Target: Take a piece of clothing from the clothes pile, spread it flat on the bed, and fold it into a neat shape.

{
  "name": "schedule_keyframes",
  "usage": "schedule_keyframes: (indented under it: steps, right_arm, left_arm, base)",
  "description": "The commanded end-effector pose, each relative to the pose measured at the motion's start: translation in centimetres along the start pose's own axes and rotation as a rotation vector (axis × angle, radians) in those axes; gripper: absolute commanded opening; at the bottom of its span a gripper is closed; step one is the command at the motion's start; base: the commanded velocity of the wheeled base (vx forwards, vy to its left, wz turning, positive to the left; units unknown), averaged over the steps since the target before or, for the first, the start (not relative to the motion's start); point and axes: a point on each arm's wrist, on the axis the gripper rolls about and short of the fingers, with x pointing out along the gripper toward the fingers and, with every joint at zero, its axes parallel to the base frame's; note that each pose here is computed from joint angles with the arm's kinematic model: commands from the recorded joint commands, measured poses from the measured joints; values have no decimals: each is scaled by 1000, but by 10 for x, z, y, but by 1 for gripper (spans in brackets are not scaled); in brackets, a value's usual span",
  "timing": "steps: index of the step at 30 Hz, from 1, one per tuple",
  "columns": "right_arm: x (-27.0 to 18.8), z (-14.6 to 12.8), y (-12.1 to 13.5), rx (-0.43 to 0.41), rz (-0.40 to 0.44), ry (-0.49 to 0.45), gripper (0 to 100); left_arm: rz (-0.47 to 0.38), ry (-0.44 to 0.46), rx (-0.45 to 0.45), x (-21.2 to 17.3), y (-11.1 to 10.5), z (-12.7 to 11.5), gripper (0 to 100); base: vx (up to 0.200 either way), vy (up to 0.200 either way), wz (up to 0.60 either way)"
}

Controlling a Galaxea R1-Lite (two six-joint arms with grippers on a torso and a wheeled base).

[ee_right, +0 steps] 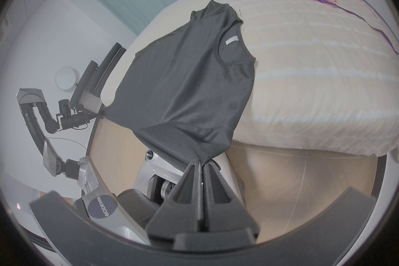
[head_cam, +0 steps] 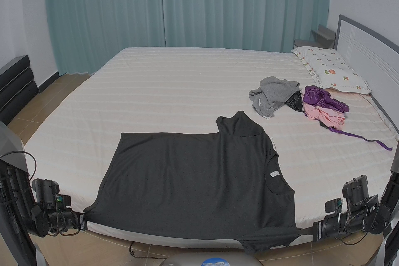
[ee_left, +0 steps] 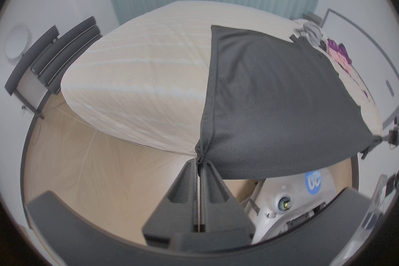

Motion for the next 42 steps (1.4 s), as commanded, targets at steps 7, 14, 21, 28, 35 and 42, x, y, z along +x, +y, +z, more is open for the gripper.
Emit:
schedule_keyframes:
  steps: [7,14,21,28,35,42]
  right_arm:
    - [8,26,-3,38,-3,-181,0]
    - [16,48,-3,25,-21,-260,0]
    - [17,65,-3,19,-16,-316,0]
    - [11,73,-2,11,-11,-362,0]
    - [-1,75,2,-4,-4,-406,0]
    - [-9,65,7,-12,5,-399,0]
  left_arm:
    - [-35,-220,-242,5,-4,47,0]
    - [-82,-289,-380,9,-9,66,0]
    - [-98,-319,-415,14,-10,76,0]
    - [-101,-343,-412,7,-10,79,0]
    - [-89,-338,-404,-5,-10,73,0]
    - [-61,-301,-321,-7,-9,62,0]
  base:
    - [0,0,0]
    - [0,0,0]
    - [0,0,0]
    - [0,0,0]
    - [0,0,0]
    - [0,0,0]
